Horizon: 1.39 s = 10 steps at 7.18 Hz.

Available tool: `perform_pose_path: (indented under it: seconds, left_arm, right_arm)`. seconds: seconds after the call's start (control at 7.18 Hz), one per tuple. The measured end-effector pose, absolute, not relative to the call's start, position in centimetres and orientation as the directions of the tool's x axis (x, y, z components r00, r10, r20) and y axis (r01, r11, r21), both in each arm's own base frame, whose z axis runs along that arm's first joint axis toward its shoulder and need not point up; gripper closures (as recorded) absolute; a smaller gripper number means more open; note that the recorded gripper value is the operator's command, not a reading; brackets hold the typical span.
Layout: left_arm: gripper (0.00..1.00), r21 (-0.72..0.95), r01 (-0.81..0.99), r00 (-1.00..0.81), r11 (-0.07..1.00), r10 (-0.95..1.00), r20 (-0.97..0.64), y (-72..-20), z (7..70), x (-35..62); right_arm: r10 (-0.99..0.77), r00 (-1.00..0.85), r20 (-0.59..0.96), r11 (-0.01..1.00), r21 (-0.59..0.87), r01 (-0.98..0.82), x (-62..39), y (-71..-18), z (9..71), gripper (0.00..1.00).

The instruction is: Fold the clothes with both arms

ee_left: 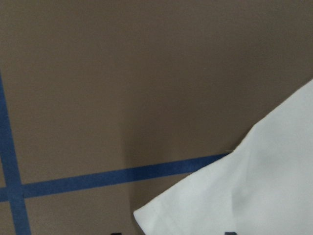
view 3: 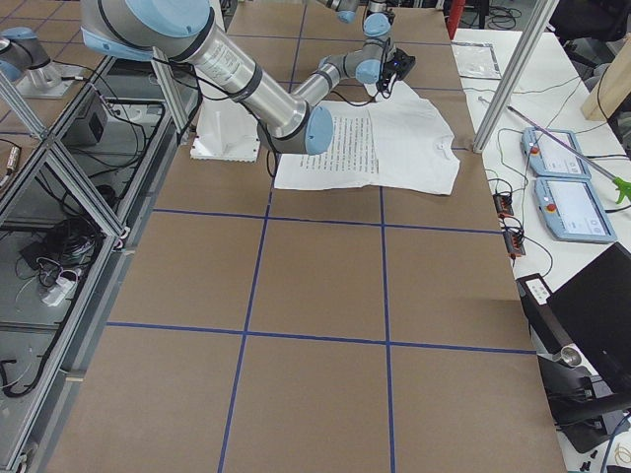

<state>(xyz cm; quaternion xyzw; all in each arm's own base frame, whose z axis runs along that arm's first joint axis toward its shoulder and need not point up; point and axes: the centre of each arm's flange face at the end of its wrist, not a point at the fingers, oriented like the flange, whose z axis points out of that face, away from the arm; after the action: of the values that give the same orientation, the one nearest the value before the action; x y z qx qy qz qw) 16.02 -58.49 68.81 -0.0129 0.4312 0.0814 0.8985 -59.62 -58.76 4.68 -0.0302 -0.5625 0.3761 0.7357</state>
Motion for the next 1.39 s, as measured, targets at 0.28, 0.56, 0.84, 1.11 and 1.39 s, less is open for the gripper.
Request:
perform_pose_path:
  seconds: [0.28, 0.56, 0.84, 1.11, 1.39]
  left_arm:
    - [0.34, 0.044, -0.157, 0.627, 0.987, 0.134, -0.767, -58.38, 69.36, 15.95]
    - [0.6, 0.046, -0.151, 0.645, 0.987, 0.134, -0.752, -58.43, 69.64, 15.81]
    - [0.62, 0.046, -0.149, 0.649, 0.988, 0.133, -0.749, -58.43, 69.75, 15.78]
    - [0.66, 0.045, -0.149, 0.649, 0.988, 0.132, -0.749, -58.46, 69.78, 15.79]
    - [1.0, 0.046, -0.149, 0.649, 0.988, 0.133, -0.749, -58.5, 69.77, 15.81]
  right_arm:
    - [0.589, 0.085, 0.804, 0.714, -0.468, -0.52, -59.67, -58.74, 4.85, 0.01]
    - [0.591, 0.084, 0.802, 0.713, -0.471, -0.519, -59.73, -58.67, 4.82, 0.01]
    - [0.592, 0.084, 0.802, 0.712, -0.472, -0.52, -59.73, -58.67, 4.84, 0.01]
    - [0.593, 0.083, 0.801, 0.711, -0.473, -0.52, -59.71, -58.69, 4.88, 0.01]
    - [0.594, 0.082, 0.8, 0.711, -0.474, -0.52, -59.71, -58.68, 4.91, 0.01]
